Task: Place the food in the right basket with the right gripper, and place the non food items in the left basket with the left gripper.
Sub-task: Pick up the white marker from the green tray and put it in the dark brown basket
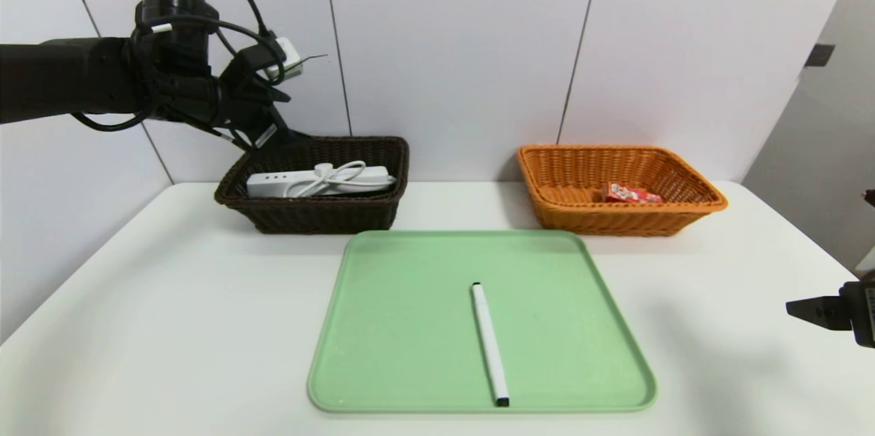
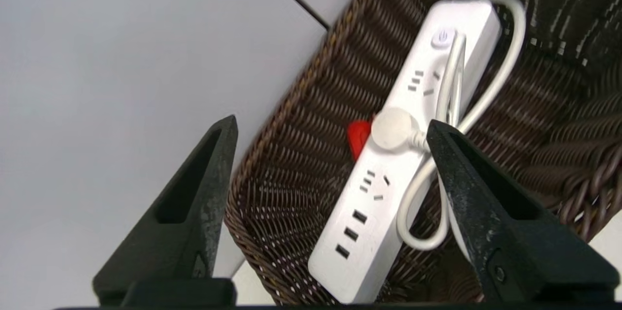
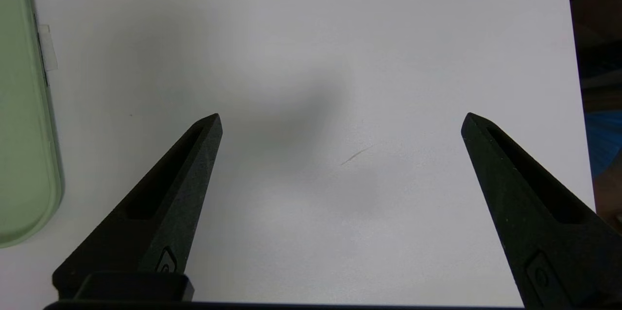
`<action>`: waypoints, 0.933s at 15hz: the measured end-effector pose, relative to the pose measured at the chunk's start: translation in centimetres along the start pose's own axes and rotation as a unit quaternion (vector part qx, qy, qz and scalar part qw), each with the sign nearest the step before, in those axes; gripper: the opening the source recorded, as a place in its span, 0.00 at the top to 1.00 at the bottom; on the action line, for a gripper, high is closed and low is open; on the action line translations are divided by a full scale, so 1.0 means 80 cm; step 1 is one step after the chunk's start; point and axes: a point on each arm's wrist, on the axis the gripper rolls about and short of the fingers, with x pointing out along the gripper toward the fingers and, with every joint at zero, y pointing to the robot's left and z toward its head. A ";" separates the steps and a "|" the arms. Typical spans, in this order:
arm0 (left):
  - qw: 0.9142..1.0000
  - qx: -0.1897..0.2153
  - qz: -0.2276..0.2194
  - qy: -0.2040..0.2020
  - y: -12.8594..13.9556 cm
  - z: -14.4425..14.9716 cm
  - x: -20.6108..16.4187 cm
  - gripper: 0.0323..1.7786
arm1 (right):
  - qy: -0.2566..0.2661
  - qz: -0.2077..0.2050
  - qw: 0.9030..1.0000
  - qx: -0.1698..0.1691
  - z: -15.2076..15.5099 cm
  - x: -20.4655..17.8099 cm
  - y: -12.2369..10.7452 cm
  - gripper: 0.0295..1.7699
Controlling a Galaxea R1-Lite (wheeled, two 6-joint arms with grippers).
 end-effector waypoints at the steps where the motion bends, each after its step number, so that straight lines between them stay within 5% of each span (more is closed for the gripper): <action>1: 1.000 -0.011 0.002 -0.010 0.001 0.007 -0.002 0.19 | 0.000 0.000 1.000 0.000 0.000 0.000 0.000 0.04; 6: 0.993 -0.119 -0.021 -0.015 -0.026 0.061 -0.024 0.12 | -0.003 0.002 1.000 0.000 0.001 -0.001 0.000 0.04; 10: 0.967 -0.246 -0.036 0.056 -0.090 0.124 -0.062 0.09 | -0.003 0.006 1.000 0.000 0.001 -0.001 0.000 0.04; 14: 0.934 -0.350 -0.019 0.065 -0.151 0.177 -0.085 0.07 | 0.000 0.007 1.000 0.000 -0.001 -0.001 0.001 0.04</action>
